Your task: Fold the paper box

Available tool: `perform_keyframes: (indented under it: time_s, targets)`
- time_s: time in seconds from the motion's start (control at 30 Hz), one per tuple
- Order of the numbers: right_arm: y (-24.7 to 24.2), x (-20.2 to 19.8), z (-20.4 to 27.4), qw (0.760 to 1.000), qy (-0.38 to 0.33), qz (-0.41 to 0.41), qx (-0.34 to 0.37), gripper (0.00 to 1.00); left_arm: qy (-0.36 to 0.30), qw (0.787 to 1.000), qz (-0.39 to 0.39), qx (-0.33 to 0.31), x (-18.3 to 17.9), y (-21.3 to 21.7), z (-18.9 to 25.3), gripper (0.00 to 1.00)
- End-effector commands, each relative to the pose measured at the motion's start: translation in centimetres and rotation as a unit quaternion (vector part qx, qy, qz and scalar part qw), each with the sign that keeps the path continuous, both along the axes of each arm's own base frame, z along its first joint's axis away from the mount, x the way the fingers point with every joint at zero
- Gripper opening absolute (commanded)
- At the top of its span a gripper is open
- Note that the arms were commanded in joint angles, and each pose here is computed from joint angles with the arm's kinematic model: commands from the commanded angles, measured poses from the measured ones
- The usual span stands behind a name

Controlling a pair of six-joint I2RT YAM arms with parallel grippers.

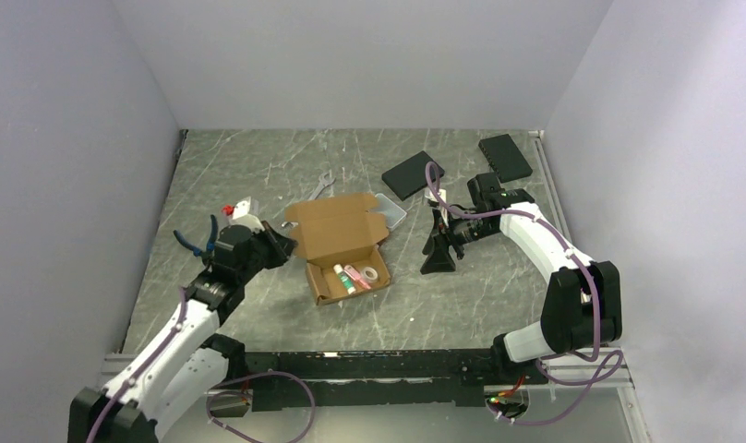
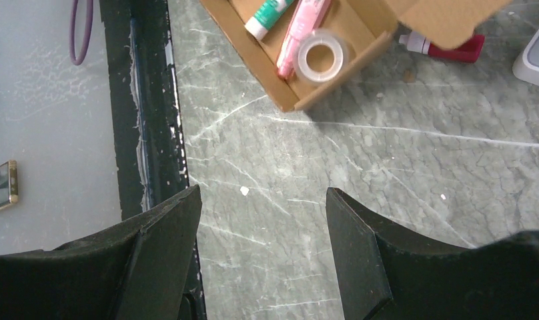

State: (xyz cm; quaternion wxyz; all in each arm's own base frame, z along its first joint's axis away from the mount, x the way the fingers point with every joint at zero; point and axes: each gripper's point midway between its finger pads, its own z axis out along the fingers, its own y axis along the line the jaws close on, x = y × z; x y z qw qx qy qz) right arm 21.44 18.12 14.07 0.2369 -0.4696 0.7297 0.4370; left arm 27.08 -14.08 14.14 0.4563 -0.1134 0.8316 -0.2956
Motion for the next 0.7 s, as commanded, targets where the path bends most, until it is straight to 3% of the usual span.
perform_keyframes:
  time_s: [0.0, 0.47, 0.6, 0.67]
  targets:
    - [0.2, 0.0, 0.4, 1.0, -0.007, 0.007, 0.014, 0.72, 0.028, 0.996, 0.068, 0.049, -1.8, 3.6, -1.5, 0.0]
    - [-0.2, 0.5, 0.0, 1.0, -0.025, -0.004, 0.0, 0.72, 0.071, 0.989, 0.113, 0.063, -2.7, 5.2, -3.9, 0.0]
    - [-0.2, 0.3, -0.6, 0.998, -0.063, 0.014, -0.004, 0.73, 0.076, 0.987, 0.13, 0.059, -3.1, 5.7, -4.4, 0.0]
    - [-0.1, -0.1, -1.1, 0.991, -0.117, 0.058, -0.005, 0.76, 0.081, 0.986, 0.133, 0.054, -3.3, 5.7, -4.8, 0.08]
